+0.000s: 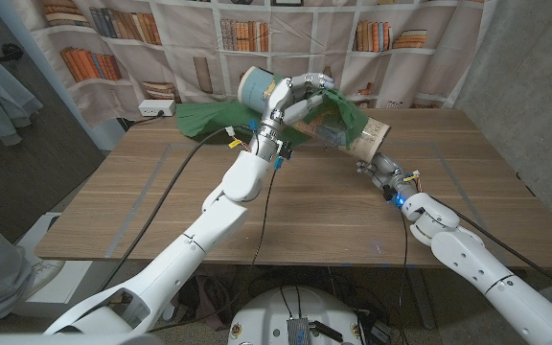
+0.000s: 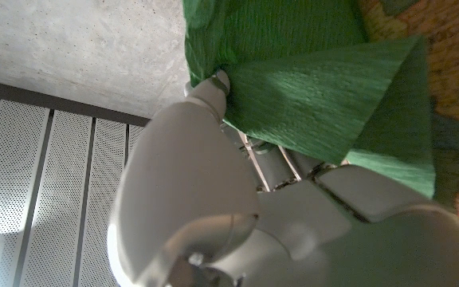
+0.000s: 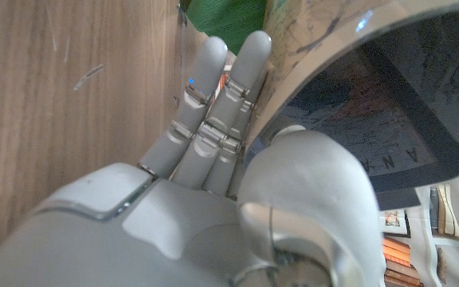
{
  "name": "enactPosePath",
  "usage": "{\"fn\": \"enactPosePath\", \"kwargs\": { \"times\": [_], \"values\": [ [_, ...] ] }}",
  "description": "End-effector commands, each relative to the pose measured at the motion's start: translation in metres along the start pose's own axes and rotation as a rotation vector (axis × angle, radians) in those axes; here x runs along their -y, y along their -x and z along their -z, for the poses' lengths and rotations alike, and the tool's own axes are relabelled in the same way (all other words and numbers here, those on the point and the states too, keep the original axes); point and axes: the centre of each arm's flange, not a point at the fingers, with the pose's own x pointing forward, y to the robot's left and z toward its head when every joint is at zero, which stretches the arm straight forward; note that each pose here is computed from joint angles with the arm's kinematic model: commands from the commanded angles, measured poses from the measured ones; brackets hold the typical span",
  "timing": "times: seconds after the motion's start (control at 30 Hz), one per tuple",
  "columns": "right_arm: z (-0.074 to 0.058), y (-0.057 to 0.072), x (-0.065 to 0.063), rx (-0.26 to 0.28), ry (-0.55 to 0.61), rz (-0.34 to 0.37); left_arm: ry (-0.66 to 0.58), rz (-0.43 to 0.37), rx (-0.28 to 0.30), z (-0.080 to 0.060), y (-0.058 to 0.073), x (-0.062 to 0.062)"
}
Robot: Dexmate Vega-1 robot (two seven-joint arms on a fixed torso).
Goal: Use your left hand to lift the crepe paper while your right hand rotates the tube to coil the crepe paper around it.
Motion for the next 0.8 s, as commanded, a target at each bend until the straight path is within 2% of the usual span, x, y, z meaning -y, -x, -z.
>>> {"fn": "enactPosePath", "kwargs": {
  "times": [0.03, 0.47, 0.8],
  "values": [
    [-0.007, -0.005, 0.011, 0.038, -0.033, 0.058, 0.057, 0.009, -0.015, -0.001, 0.01, 0.008],
    [-0.011, -0.009, 0.017, 0.053, -0.017, 0.065, 0.102, 0.029, -0.06, 0.001, 0.025, 0.014],
    [-0.023, -0.013, 0.03, 0.072, 0.014, 0.084, 0.14, 0.031, -0.115, 0.004, 0.044, 0.016]
  ]
}}
